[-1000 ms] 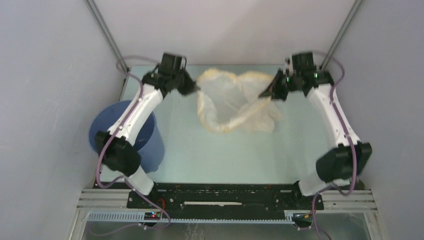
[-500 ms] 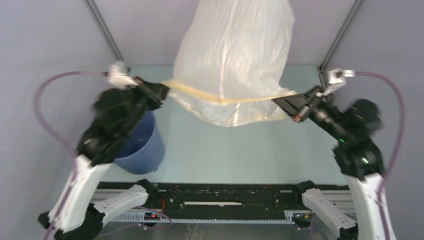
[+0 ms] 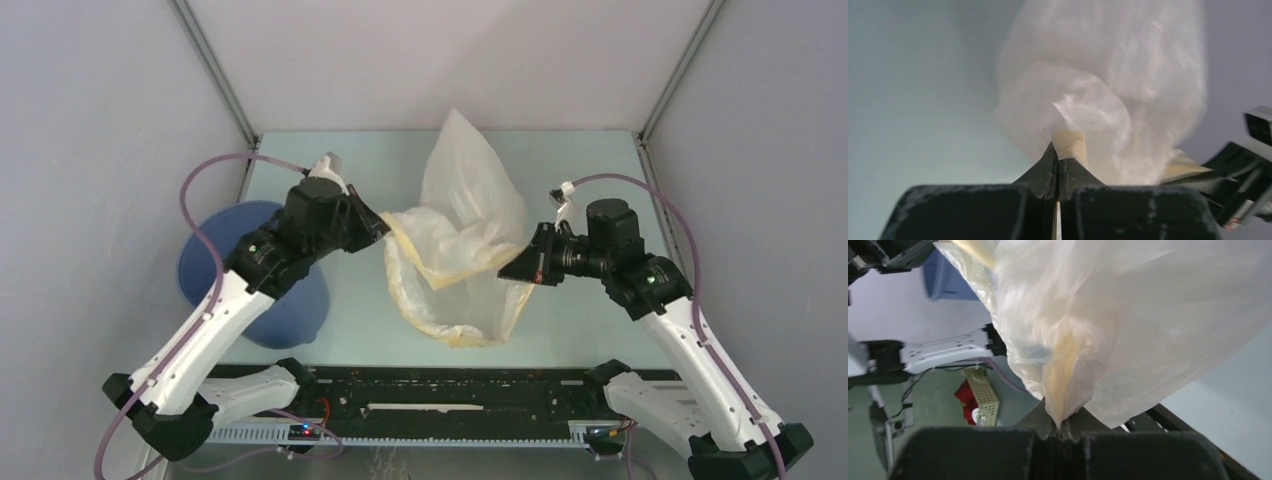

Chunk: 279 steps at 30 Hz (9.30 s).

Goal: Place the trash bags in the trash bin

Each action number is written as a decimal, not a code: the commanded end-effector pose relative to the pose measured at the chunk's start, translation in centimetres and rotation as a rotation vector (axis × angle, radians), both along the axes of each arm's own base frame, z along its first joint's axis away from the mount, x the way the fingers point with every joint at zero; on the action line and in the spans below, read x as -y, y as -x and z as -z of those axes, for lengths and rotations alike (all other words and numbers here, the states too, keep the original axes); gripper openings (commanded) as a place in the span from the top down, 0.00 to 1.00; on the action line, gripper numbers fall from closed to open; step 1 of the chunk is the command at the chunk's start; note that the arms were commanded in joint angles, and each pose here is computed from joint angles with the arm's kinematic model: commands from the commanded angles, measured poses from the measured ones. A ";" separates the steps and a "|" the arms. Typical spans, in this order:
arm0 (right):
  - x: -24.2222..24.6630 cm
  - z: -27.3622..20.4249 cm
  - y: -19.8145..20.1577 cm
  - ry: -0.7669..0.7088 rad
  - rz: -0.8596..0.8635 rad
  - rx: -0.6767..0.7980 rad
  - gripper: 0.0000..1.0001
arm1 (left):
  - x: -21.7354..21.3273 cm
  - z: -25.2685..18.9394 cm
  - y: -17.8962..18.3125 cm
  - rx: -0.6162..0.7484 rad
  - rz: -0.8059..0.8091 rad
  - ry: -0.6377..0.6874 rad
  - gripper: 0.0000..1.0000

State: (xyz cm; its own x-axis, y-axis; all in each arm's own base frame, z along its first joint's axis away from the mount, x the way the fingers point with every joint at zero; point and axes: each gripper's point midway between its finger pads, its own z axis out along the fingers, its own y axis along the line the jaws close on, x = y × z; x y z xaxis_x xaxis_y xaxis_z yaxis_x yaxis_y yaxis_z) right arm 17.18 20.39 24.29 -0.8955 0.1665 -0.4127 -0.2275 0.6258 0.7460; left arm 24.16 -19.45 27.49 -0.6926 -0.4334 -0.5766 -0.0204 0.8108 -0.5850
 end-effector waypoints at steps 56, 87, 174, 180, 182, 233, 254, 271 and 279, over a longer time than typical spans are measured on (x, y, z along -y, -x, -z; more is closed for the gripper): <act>-0.4 -13.0 -1.7 -0.068 0.270 0.530 0.39 | 24.0 -15.9 5.4 0.062 0.386 0.569 1.00; 7.0 -16.9 3.9 0.027 0.230 0.576 1.00 | -11.3 -3.4 5.0 0.043 -0.160 -0.560 0.12; -1.2 -49.6 7.7 -1.467 0.183 0.085 1.00 | -10.4 -12.0 10.0 0.395 -0.161 0.375 0.10; -2.9 -47.6 6.9 -1.454 0.233 -0.098 1.00 | -11.2 -11.6 10.1 0.385 -0.184 0.369 0.11; -2.1 -46.3 5.9 -1.409 0.321 -0.110 1.00 | -11.4 -11.5 10.0 0.377 -0.200 0.358 0.11; 1.4 -22.0 -6.9 -0.677 0.888 -0.145 1.00 | 5.6 -4.3 0.7 0.082 0.165 0.003 0.06; -1.6 -22.0 1.5 -0.451 -0.189 0.353 1.00 | -1.3 -5.2 10.7 0.243 0.292 0.185 0.05; -1.1 -19.4 2.9 -0.394 -0.365 0.322 1.00 | 2.4 -15.5 -0.4 0.275 0.184 0.295 0.22; -1.3 -21.7 2.0 -0.414 -0.273 0.364 1.00 | 8.6 -7.8 0.3 0.130 0.384 0.225 0.66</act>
State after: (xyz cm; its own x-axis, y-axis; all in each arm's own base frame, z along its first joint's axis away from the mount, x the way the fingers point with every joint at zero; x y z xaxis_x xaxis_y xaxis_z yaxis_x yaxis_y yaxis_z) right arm 14.91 21.61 43.55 -0.7890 0.0978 -0.6065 -0.5851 0.1815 0.7904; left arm 26.19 -24.97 36.61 -0.7167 -0.4106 -0.5638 0.2247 0.6293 -0.7440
